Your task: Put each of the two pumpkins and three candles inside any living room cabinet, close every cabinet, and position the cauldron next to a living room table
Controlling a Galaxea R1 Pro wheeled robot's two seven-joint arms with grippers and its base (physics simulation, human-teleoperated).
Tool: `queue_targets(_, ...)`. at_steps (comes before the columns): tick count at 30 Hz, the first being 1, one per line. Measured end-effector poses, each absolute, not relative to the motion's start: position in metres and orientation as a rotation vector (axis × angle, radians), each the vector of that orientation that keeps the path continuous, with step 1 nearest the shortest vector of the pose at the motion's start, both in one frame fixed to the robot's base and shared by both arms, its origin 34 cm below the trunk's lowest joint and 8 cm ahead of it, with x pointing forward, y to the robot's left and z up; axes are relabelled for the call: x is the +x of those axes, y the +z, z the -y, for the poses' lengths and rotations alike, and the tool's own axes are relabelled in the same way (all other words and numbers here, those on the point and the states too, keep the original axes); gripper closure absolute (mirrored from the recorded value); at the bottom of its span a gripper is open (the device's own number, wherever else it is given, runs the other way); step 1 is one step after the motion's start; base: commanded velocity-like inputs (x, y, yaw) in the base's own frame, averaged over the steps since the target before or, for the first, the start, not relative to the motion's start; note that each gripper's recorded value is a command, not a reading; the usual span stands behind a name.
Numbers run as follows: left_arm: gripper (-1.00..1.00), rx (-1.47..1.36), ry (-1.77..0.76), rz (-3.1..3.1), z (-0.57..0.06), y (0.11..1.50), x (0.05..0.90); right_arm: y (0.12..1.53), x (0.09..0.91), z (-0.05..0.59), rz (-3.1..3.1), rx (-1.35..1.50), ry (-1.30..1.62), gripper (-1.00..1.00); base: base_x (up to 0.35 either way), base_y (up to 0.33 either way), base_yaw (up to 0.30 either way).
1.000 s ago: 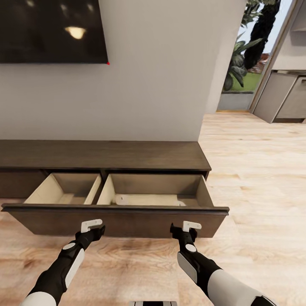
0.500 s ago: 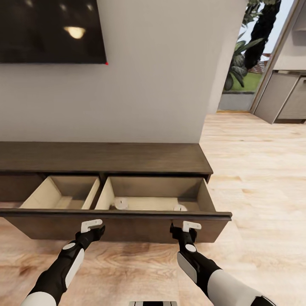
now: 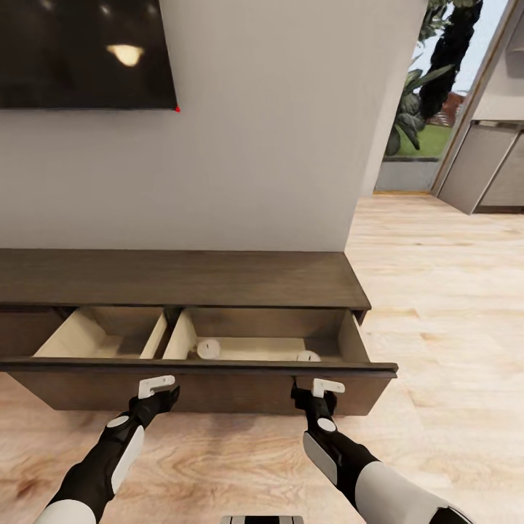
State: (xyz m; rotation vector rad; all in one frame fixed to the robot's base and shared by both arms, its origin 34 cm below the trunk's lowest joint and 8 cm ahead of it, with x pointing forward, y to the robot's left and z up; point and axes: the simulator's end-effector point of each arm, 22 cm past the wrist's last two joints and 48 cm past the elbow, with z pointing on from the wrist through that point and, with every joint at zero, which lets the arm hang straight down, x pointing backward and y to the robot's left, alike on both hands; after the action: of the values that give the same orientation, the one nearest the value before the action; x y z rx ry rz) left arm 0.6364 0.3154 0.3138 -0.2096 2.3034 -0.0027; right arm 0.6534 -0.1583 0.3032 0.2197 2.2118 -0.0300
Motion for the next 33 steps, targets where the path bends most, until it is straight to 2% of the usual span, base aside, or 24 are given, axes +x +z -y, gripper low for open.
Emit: queue_targets(33, -1.00, -0.209, -0.004, -2.304, -0.3143, 0.3138, 0.6364, 0.3029, 0.6532, 0.1586, -2.214, 0.219, -0.031, -1.00, 0.210, 0.000, 0.000)
